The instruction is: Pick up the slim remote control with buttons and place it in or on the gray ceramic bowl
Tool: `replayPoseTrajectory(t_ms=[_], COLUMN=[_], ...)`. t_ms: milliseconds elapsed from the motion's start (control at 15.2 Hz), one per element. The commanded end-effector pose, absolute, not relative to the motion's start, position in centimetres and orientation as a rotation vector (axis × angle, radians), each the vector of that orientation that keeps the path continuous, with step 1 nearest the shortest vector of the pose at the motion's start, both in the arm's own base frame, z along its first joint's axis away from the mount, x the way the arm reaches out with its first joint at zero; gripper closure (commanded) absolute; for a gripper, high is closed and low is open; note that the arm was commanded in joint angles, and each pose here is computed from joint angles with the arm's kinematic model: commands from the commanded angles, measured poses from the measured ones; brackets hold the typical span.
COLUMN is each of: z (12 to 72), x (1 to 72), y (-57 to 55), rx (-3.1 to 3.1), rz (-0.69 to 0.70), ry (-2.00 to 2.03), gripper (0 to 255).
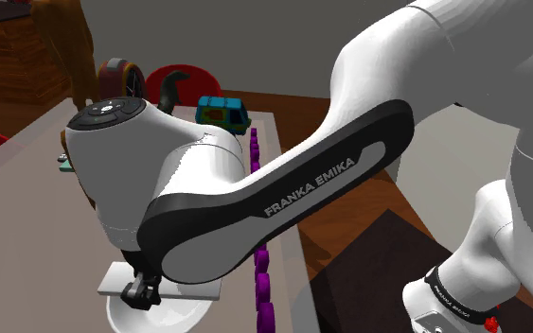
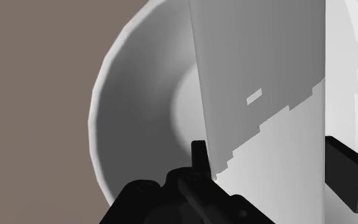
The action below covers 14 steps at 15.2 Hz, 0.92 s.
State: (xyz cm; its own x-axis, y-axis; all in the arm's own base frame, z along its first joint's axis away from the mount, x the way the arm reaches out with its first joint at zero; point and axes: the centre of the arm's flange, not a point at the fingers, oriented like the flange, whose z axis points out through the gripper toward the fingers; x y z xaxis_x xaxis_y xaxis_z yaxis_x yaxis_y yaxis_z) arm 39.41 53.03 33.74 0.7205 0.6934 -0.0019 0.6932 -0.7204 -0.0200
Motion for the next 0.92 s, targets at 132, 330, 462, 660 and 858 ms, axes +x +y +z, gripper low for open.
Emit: replayPoseTrajectory(t_ms=[132, 330, 462, 660, 858], z=[33.7, 33.7, 33.7, 35.0, 38.7], x=[39.4, 39.4, 39.4, 39.4, 39.5], y=[53.0, 53.0, 53.0, 53.0, 53.0], rx=[-2.897, -2.897, -2.897, -2.897, -2.897], rz=[0.013, 0.013, 0.013, 0.013, 0.013], ry=[-1.167, -1.167, -1.167, -1.167, -1.167], gripper=[255, 0, 0, 0, 0])
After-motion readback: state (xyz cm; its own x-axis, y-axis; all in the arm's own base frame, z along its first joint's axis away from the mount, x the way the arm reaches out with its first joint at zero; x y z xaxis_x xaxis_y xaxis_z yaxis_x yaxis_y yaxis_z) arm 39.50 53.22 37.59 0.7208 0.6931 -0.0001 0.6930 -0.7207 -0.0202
